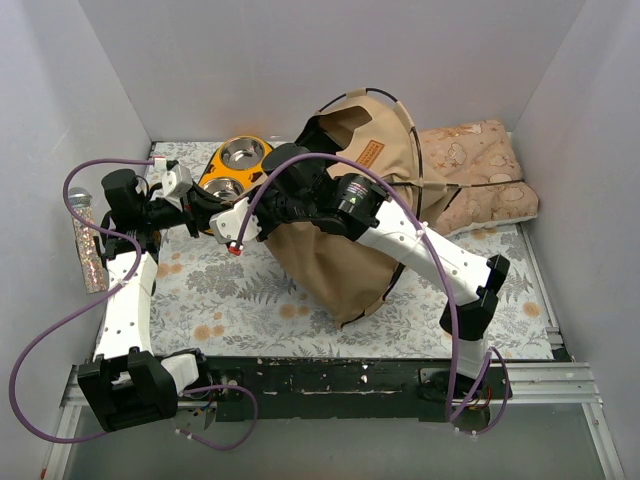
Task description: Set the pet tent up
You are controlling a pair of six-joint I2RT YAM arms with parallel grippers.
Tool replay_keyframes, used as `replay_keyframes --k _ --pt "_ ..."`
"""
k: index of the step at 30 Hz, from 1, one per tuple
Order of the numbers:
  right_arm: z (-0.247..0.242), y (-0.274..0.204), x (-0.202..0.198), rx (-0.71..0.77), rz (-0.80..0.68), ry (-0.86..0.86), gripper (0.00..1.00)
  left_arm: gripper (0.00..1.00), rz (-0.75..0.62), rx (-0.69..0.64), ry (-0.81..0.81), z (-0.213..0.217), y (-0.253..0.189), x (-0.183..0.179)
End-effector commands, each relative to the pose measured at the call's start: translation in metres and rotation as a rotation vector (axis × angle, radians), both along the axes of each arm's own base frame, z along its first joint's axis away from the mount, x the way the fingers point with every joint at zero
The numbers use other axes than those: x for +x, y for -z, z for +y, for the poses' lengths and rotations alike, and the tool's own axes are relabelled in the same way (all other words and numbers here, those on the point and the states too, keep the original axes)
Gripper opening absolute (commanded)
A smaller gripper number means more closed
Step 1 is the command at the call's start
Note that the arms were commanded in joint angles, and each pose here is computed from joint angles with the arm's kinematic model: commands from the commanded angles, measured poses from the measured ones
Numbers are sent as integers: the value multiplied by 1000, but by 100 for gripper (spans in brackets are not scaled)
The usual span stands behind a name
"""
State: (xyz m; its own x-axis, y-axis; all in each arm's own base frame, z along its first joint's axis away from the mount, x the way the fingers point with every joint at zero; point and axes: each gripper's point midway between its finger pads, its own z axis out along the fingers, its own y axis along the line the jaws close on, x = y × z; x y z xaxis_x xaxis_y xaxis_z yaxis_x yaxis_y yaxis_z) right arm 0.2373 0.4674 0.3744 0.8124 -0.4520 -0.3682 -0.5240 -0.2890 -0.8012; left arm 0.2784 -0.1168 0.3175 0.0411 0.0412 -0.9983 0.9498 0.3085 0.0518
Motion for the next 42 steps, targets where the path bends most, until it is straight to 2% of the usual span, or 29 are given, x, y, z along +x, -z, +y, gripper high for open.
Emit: replay_keyframes --k 1,32,42 --pt "-10 12 18 -57 -9 60 1 0 -59 -28 167 -10 -20 -37" --pt "-28 -30 15 45 -34 70 1 0 -26 -35 149 -8 -8 -25" --pt "-30 -19 15 16 -21 67 1 0 -35 -33 151 -9 -12 -28"
